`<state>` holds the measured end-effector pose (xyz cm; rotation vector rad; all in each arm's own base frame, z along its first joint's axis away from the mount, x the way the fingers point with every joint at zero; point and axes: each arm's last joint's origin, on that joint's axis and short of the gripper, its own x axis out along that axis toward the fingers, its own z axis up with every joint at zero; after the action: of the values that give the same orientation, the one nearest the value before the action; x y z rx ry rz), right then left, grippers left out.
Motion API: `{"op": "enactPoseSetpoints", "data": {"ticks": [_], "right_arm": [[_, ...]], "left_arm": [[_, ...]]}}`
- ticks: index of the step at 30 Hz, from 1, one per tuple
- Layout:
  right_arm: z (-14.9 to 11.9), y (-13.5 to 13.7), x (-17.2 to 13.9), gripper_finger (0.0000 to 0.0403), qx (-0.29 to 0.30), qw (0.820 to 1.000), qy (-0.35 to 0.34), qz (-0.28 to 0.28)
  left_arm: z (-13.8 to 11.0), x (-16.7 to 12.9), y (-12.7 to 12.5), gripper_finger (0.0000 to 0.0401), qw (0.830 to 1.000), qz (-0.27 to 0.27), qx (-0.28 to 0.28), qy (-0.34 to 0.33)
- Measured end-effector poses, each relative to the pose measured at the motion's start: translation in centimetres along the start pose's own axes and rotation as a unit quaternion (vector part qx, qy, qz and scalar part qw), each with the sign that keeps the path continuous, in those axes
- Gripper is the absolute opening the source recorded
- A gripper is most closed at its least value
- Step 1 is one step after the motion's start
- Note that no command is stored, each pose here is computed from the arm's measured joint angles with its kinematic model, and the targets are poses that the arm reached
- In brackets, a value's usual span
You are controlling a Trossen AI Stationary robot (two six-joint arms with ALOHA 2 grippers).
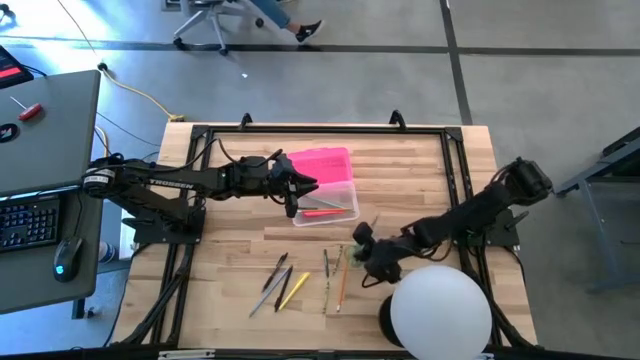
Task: Pick & place school supplies into a supply box
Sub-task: Put the green scissors into the pink supply box
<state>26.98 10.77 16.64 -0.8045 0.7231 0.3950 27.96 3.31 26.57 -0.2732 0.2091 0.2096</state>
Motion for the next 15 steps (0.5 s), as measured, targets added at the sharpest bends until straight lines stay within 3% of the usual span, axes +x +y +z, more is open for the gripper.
{"op": "enactPoseSetpoints", "data": {"ticks": [3, 6, 10, 15], "right_arm": [[0.5, -1.6, -1.0, 0.0003, -0.021, 0.997, 0.004, -0.073], [0.3, -4.0, -1.0, 0.0004, 0.006, 0.991, -0.018, -0.132], [-1.0, -6.8, 0.5, 0.0004, 0.053, 0.984, -0.055, -0.159], [-1.9, -9.8, 3.4, 0.0003, 0.093, 0.977, -0.022, -0.190]], "left_arm": [[0.0, 0.0, 0.0, 0.0113, 1.000, 0.000, 0.000, -0.002], [0.2, 0.0, 0.0, 0.0113, 1.000, -0.002, -0.001, -0.008], [0.3, 0.0, -0.1, 0.0113, 1.000, -0.007, -0.001, -0.013], [0.5, 0.0, -0.1, 0.0113, 1.000, -0.007, 0.000, -0.023]]}}
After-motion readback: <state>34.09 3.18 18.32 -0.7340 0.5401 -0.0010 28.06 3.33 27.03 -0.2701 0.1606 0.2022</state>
